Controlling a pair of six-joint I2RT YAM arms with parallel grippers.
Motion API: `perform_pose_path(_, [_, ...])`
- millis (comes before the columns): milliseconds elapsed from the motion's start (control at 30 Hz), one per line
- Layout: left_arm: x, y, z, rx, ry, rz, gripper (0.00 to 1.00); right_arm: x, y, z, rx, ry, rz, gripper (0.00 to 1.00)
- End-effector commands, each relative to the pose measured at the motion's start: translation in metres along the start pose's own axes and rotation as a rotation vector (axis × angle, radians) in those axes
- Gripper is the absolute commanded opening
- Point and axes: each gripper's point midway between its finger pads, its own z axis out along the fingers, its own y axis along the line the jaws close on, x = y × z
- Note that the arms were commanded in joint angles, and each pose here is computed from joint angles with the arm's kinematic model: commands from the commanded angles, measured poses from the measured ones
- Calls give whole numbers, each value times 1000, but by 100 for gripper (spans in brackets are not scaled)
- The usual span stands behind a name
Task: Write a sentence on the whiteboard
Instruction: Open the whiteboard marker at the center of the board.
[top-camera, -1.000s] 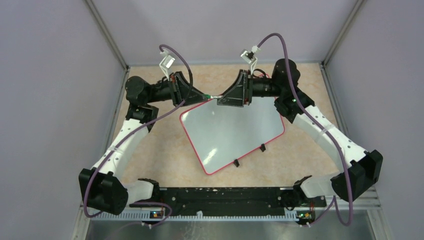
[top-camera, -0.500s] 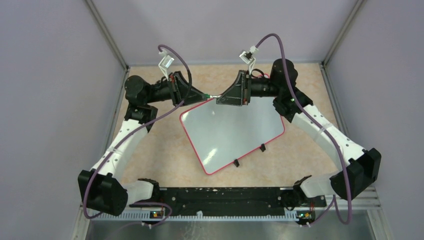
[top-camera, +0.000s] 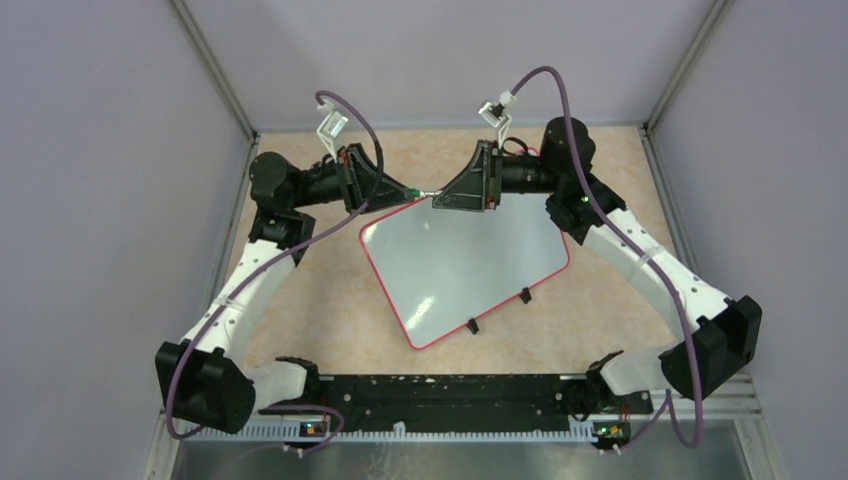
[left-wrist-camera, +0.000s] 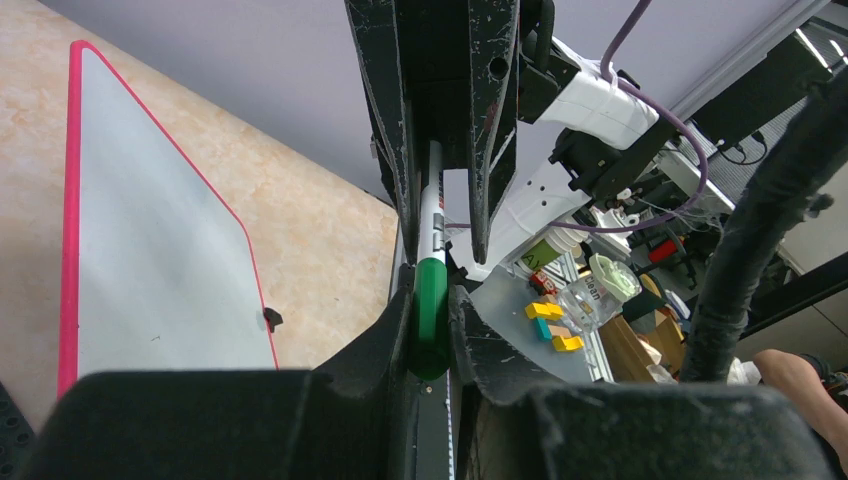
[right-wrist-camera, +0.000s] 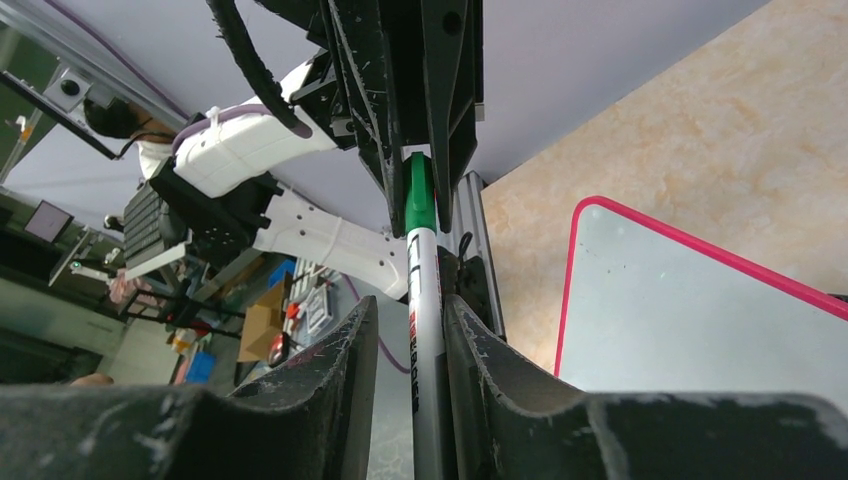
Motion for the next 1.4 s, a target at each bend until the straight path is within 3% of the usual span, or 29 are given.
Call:
perform_pose_path(0, [0, -7, 1, -2, -24, 33, 0, -24, 28, 0, -56, -50, -94, 29])
perform_pose_path(533, [4, -1, 1, -17, -60, -41, 0, -34, 22, 5, -49, -85, -65, 25])
perform_pose_path(633, [5, -1, 1, -14, -55, -40, 0, -33, 21, 5, -49, -83, -63, 18])
perform_pose_path(767, [6, -1, 1, -16, -53, -36, 0, -32, 22, 5, -54, -80, -67, 0])
perform_pose_path(1033, [-3, 14, -18, -101, -97, -33, 0, -44, 13, -18, -4, -120, -62, 0])
perform_pose_path(1367, [-31, 44, -82, -247, -213, -34, 0, -66, -8, -77, 95, -226, -69, 0])
